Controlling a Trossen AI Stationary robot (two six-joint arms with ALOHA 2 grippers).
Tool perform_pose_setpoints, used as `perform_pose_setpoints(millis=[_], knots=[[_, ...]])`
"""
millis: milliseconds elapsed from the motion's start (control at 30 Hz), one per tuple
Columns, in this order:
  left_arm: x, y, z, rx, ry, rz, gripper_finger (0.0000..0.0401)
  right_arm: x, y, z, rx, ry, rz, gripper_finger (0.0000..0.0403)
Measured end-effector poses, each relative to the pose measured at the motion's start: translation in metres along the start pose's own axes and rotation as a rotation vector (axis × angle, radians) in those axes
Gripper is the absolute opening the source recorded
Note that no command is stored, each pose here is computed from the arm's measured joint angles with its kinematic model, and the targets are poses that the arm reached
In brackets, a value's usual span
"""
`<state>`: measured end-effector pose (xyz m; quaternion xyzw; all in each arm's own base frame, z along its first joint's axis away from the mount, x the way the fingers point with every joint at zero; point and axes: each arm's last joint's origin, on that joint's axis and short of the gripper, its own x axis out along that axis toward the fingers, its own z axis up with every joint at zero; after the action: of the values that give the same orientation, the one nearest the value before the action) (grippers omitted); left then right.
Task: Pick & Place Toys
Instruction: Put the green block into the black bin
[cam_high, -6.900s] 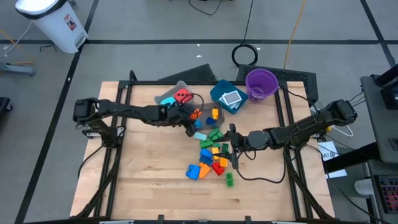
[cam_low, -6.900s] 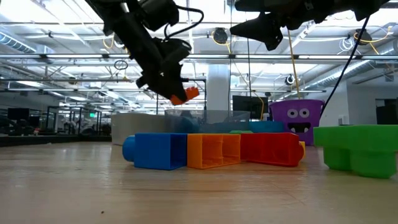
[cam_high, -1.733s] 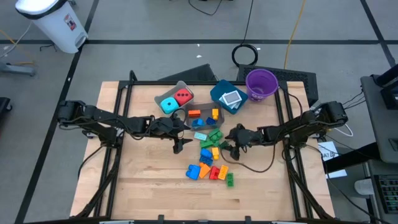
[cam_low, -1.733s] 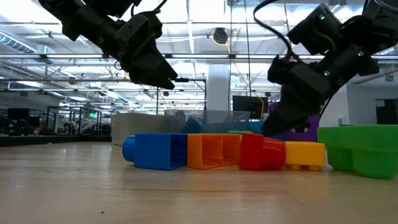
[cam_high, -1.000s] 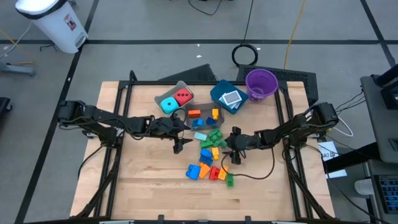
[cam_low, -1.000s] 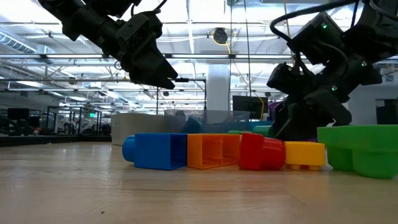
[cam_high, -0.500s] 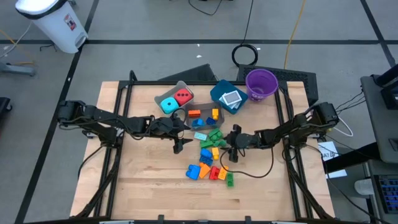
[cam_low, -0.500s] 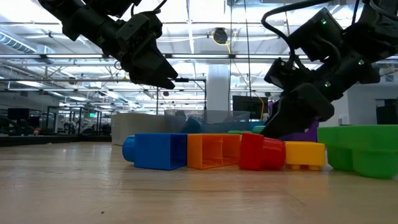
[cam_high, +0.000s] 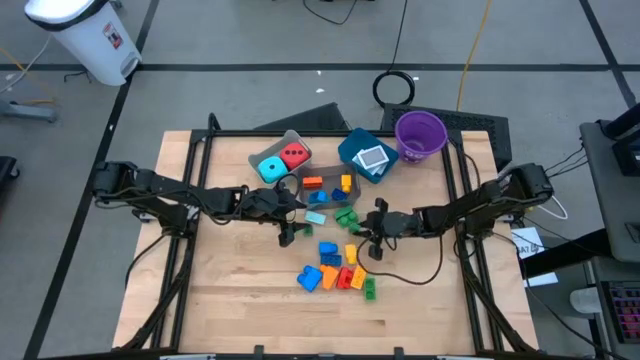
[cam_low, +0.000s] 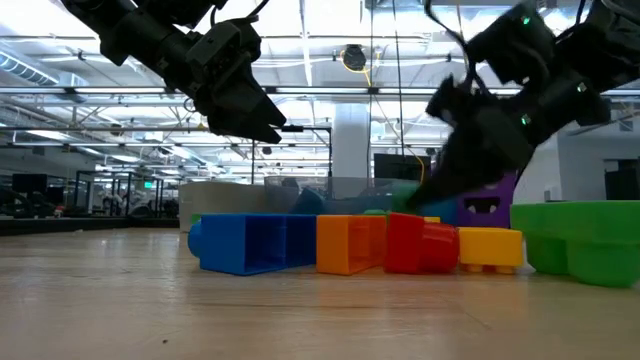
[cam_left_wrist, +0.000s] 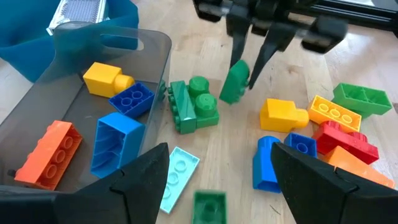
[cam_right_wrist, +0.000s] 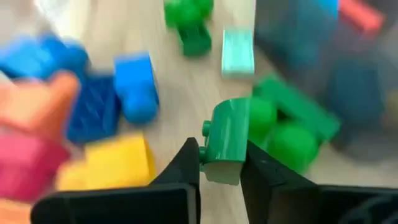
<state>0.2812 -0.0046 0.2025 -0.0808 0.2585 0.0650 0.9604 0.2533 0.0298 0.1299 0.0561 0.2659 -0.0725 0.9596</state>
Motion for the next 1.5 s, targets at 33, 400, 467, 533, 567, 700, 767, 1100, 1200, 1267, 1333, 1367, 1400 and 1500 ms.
perform_pose_setpoints(millis=[33,400,467,533,567,700,767,1100,1200,1267,1333,1367,1400,1500], knots=[[0.0,0.0,0.0,0.0,0.0,0.0,0.0285,-0.002,0.0,0.005,0.008,-0.032,0.007,0.0044],[0.0,0.0,0.001,0.007,-0.013,0.008,0.0285,-0.023,-0.008,0.059,0.102,-0.521,0.047,0.0044],[0.0,0.0,0.001,0.007,-0.016,0.014,0.0285,-0.019,-0.018,0.06,0.102,-0.52,0.006,0.0044],[0.0,0.0,0.001,0.007,-0.016,0.014,0.0285,-0.015,-0.028,0.057,0.105,-0.483,-0.042,0.0046],[0.0,0.0,0.001,0.007,-0.017,0.014,0.0285,-0.011,-0.033,0.054,0.118,-0.463,-0.061,0.0047],[0.0,0.0,0.001,0.007,-0.017,0.014,0.0285,0.001,-0.048,0.038,0.172,-0.322,-0.126,0.0049],[0.0,0.0,0.001,0.006,-0.017,0.014,0.0285,0.003,-0.052,0.036,0.169,-0.301,-0.144,0.0054],[0.0,0.0,0.001,0.003,-0.017,0.013,0.0285,0.001,-0.047,0.038,0.167,-0.317,-0.122,0.0191],[0.0,0.0,0.001,-0.018,-0.017,0.012,0.0285,0.001,-0.046,0.04,0.159,-0.338,-0.111,0.0234],[0.0,0.0,0.001,-0.045,-0.013,0.013,0.0285,0.0,-0.044,0.042,0.157,-0.359,-0.083,0.0253],[0.0,0.0,-0.001,-0.054,0.009,0.018,0.0285,-0.002,-0.04,0.045,0.148,-0.379,-0.061,0.0266],[0.0,0.001,-0.002,-0.057,0.022,0.021,0.0285,-0.004,-0.038,0.046,0.137,-0.394,-0.051,0.0271],[0.0,0.001,-0.003,-0.056,0.03,0.023,0.0285,-0.005,-0.036,0.048,0.122,-0.404,-0.044,0.0273],[0.0,0.001,-0.004,-0.055,0.036,0.025,0.0285,-0.009,-0.028,0.049,0.057,-0.408,-0.027,0.0275]])
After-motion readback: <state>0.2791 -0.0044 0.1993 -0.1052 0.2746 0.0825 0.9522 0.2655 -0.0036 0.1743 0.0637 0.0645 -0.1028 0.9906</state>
